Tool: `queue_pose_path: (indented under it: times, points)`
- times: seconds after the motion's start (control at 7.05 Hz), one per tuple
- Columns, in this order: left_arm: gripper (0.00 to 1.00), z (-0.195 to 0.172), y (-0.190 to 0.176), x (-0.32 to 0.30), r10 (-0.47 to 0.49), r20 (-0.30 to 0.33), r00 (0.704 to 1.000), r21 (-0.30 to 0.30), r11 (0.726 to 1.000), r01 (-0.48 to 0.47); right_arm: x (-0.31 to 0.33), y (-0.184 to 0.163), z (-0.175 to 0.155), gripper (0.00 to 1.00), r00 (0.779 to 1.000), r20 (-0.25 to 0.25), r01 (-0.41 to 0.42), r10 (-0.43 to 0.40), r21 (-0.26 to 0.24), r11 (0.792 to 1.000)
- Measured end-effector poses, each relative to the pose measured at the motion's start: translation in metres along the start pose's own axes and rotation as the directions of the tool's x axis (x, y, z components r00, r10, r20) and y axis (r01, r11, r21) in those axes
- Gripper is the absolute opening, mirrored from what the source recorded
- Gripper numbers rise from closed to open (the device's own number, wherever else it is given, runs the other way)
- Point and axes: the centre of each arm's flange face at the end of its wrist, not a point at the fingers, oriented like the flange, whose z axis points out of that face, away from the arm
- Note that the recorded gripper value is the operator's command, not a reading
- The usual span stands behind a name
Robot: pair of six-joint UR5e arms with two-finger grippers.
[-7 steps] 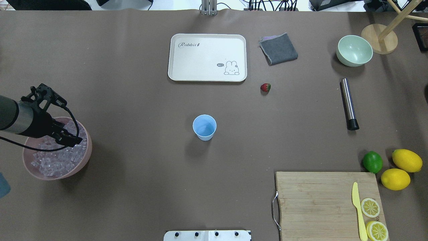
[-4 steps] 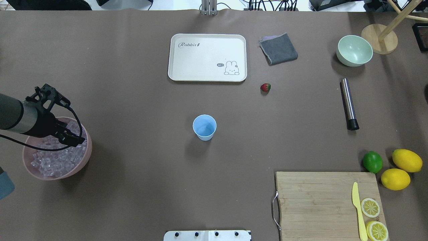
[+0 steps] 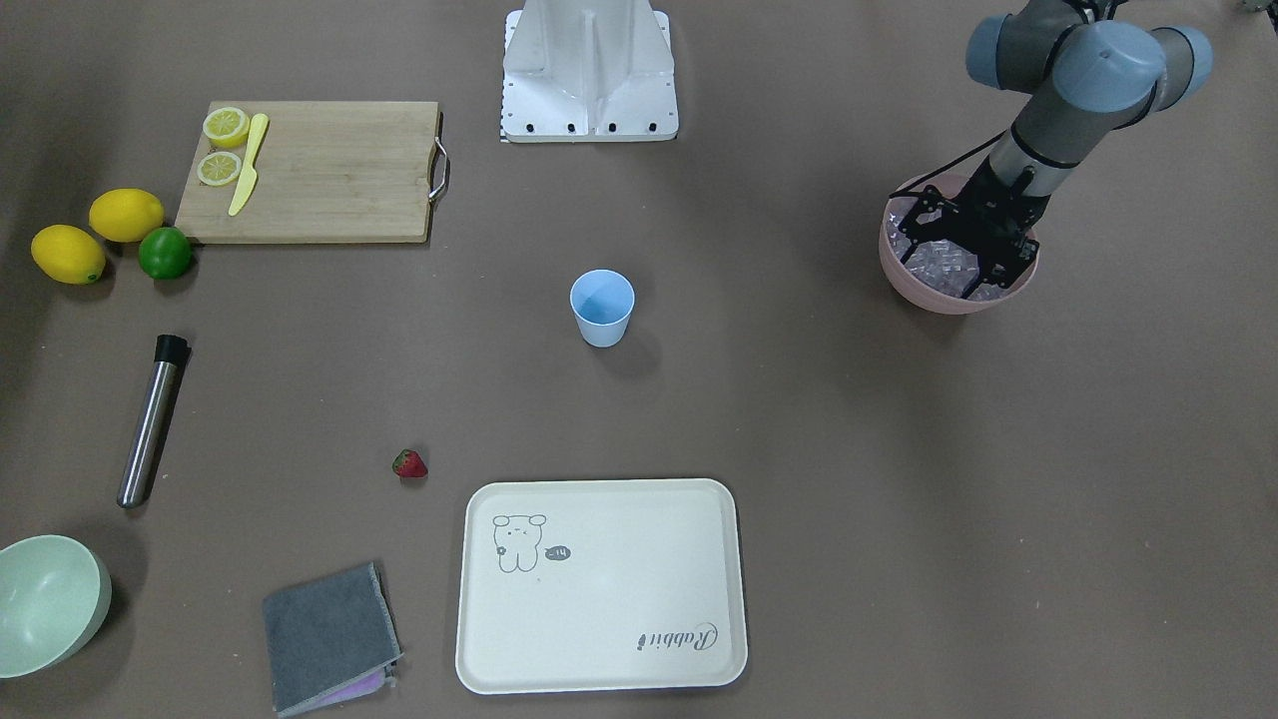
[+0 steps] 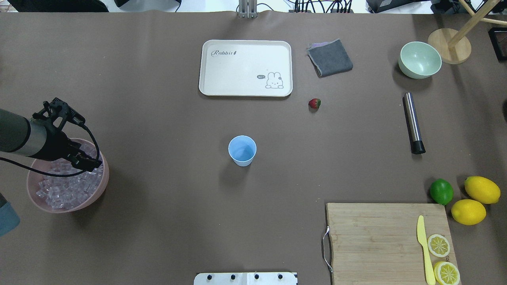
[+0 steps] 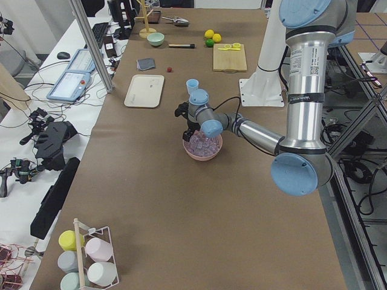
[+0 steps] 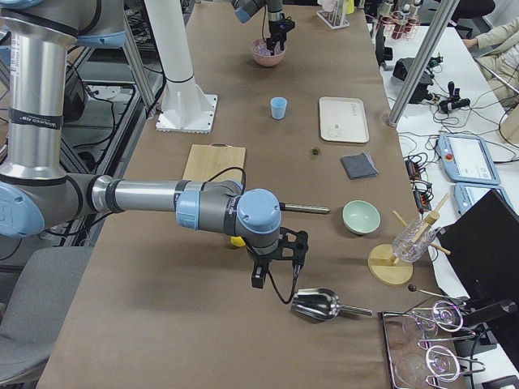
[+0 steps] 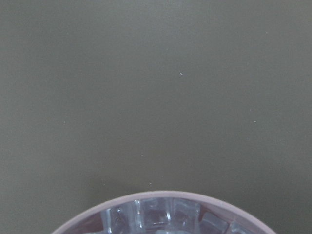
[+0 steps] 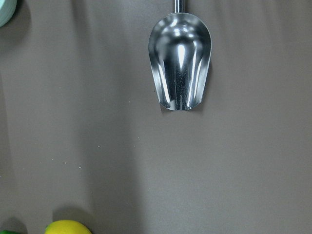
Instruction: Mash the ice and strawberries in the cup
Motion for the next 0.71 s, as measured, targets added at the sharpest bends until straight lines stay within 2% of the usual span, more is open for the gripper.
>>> queue_pose_path:
  times: [0.71]
  points:
    - [0.96,-0.0054,0.0030,-0.0041,-0.006,0.009,1.000,0.005,1.000,0.006,0.0040,0.0049,-0.0011,1.00,1.000,0.001,-0.009,0.009,0.003,1.000]
